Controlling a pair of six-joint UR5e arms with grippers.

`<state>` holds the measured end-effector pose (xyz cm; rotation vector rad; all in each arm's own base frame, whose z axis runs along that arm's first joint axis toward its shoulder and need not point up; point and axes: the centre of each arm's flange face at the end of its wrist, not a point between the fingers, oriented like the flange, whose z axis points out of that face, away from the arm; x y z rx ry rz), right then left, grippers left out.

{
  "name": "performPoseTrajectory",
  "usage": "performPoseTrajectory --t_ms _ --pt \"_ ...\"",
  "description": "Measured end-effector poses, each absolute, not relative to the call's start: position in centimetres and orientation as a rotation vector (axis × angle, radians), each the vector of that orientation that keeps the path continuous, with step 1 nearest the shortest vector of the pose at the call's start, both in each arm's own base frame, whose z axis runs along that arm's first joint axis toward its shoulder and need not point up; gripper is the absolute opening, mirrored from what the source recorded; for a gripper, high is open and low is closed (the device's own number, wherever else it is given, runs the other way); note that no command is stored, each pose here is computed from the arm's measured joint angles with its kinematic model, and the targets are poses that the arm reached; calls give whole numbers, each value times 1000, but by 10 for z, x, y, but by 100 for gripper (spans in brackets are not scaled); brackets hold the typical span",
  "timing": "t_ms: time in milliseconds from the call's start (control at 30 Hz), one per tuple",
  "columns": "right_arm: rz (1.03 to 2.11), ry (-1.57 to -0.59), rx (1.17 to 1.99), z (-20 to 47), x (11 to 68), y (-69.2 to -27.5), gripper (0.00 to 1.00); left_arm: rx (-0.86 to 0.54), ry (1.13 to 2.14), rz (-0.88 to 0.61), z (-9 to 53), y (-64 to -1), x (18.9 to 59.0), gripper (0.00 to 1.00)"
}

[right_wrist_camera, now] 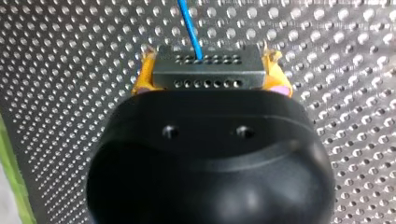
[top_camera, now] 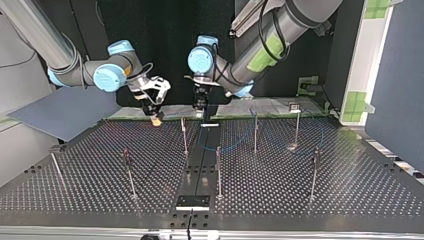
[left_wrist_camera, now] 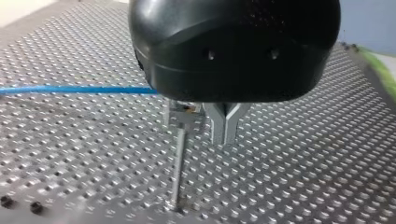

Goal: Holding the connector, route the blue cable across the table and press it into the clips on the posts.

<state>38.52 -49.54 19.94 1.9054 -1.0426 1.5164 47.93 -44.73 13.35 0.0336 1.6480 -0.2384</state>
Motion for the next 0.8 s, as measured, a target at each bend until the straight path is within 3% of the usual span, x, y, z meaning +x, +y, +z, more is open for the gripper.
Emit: performPoseTrajectory --t_ms 367,800 --pt "1516 -1057 1891 182 376 -508 0 20 1631 -258 143 -441 500 0" --pt "1601 -1036 1845 185 370 -524 0 48 1616 -337 151 -436 522 0"
